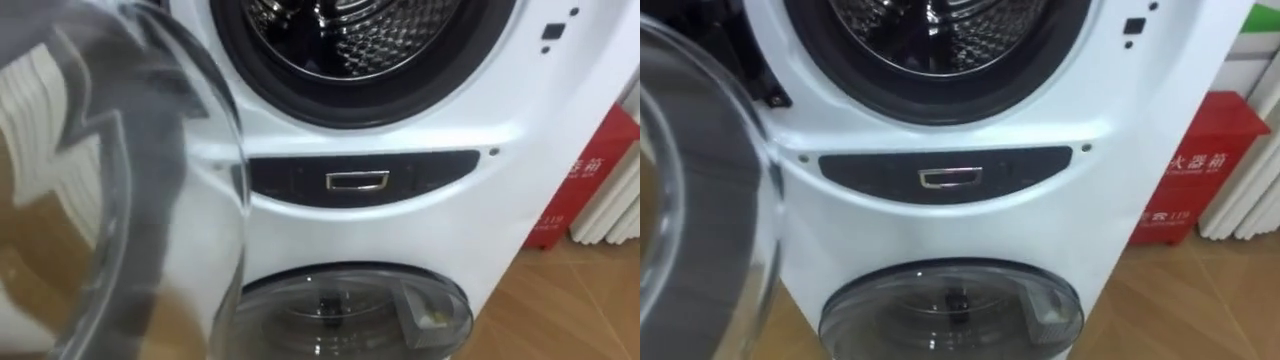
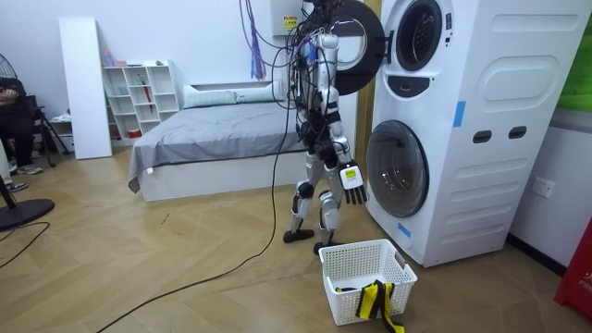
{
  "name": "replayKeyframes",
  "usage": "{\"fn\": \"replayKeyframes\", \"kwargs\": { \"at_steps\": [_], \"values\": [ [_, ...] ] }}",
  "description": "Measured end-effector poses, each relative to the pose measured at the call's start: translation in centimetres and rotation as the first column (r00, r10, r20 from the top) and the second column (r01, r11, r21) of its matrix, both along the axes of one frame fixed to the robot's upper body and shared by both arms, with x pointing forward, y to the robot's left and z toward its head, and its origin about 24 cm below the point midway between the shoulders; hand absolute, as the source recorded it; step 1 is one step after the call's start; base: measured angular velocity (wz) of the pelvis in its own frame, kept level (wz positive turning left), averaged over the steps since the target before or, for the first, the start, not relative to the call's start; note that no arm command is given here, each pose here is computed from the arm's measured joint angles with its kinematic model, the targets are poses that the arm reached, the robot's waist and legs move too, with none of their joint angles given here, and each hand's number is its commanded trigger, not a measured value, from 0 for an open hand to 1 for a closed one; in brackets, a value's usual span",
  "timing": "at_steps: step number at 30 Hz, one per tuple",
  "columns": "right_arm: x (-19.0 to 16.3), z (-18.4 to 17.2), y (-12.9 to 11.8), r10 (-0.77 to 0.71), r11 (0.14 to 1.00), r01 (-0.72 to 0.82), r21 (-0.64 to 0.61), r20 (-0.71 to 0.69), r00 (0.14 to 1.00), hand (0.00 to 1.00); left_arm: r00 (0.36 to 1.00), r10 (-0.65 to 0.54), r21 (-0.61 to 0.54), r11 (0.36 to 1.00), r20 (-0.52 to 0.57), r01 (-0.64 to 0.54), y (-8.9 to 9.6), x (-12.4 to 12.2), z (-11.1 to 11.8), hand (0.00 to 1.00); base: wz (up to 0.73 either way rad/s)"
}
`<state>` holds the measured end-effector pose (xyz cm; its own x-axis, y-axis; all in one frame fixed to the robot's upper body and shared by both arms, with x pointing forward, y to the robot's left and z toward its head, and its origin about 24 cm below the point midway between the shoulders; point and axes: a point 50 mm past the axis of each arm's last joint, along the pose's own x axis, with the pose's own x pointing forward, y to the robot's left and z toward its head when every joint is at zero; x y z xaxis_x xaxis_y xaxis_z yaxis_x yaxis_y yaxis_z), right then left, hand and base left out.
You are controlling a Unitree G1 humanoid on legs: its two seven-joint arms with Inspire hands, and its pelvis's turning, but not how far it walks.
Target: Pick clothes from washing machine
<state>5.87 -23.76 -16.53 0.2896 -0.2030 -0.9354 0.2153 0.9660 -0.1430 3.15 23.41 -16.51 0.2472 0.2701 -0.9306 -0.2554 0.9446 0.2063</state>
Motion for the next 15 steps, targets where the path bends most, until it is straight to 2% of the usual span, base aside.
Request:
{"fn": "replayKeyframes", "kwargs": {
  "at_steps": [15],
  "values": [
    [-0.7,-0.21,0.41,0.057,0.997,-0.055,0.052,-0.037,0.998,0.0,0.999,0.014,0.019,1.0,-0.034,-0.013,0.43,-1.08,0.0,0.0,0.03]
  ]
}}
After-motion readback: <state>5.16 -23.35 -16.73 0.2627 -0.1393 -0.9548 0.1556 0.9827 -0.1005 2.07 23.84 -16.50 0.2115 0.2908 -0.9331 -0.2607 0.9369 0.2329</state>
